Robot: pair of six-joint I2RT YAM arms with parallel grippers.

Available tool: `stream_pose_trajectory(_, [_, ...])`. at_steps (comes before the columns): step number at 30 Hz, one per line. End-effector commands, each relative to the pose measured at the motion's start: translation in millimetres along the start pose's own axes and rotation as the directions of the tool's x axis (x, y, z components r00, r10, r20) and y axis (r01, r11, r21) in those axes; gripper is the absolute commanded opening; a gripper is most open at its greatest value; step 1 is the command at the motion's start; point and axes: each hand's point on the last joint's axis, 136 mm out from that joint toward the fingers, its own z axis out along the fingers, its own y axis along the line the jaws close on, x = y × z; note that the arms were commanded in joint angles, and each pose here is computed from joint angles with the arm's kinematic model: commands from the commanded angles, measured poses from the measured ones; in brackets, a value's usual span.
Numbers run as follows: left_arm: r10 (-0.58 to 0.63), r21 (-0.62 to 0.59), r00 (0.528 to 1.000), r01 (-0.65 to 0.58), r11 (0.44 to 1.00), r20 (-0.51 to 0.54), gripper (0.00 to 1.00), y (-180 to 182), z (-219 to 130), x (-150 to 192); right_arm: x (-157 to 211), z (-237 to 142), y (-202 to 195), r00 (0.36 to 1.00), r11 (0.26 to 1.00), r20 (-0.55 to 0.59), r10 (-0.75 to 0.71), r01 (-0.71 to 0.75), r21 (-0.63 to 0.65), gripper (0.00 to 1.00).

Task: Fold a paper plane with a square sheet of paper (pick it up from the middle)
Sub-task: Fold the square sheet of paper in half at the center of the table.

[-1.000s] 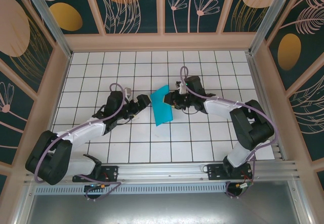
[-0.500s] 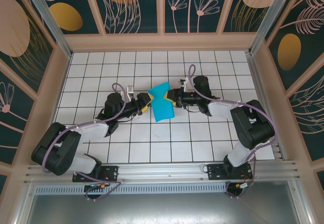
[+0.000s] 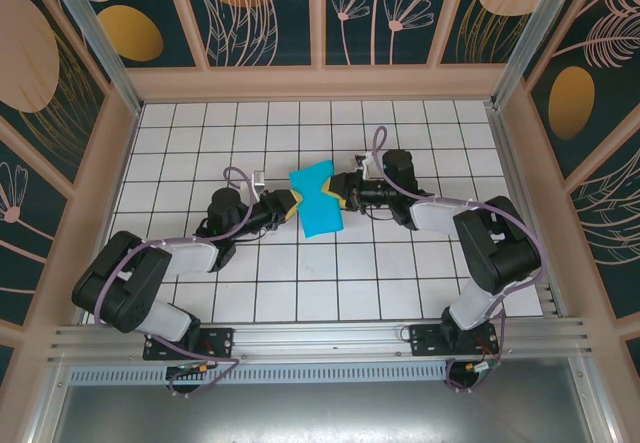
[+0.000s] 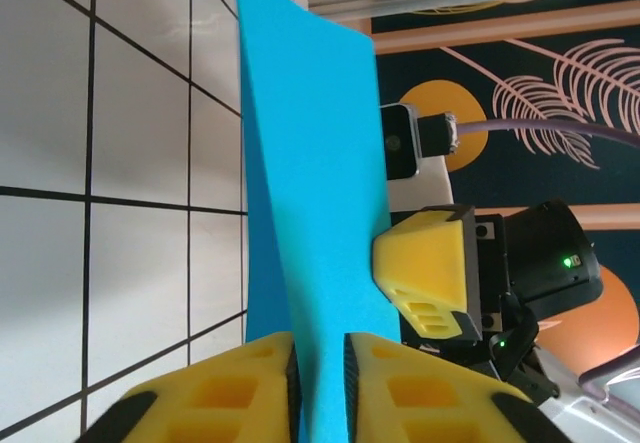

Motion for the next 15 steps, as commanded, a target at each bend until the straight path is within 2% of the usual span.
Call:
stream_pose_trajectory(1, [0.019,0.028,1.000,-0.020,0.999,0.019,0.14,0.5,-2.3,-2.2,5.7,7.5,-16.0,1.000,0.999,-0.011,0.002,-0.001,0.035,0.34])
stream_pose_trajectory(5, [0.018,-0.023,0.999,-0.018,1.000,0.026,0.02,21.1,-3.7,-0.4,7.8,18.1,-38.5,1.000,0.992,0.007,0.003,-0.004,0.127,0.35])
stream_pose_trajectory(9, [0.023,-0.075,1.000,-0.021,0.997,0.020,0.00,38.6,-3.0,1.6,8.5,25.4,-59.6,1.000,0.976,0.030,0.000,-0.007,0.217,0.39])
stream_pose_trajectory(15, [0.036,-0.143,0.999,-0.036,0.989,-0.005,0.00,57.1,1.1,3.5,8.1,23.7,-84.1,0.997,0.943,0.077,-0.007,-0.019,0.333,0.54])
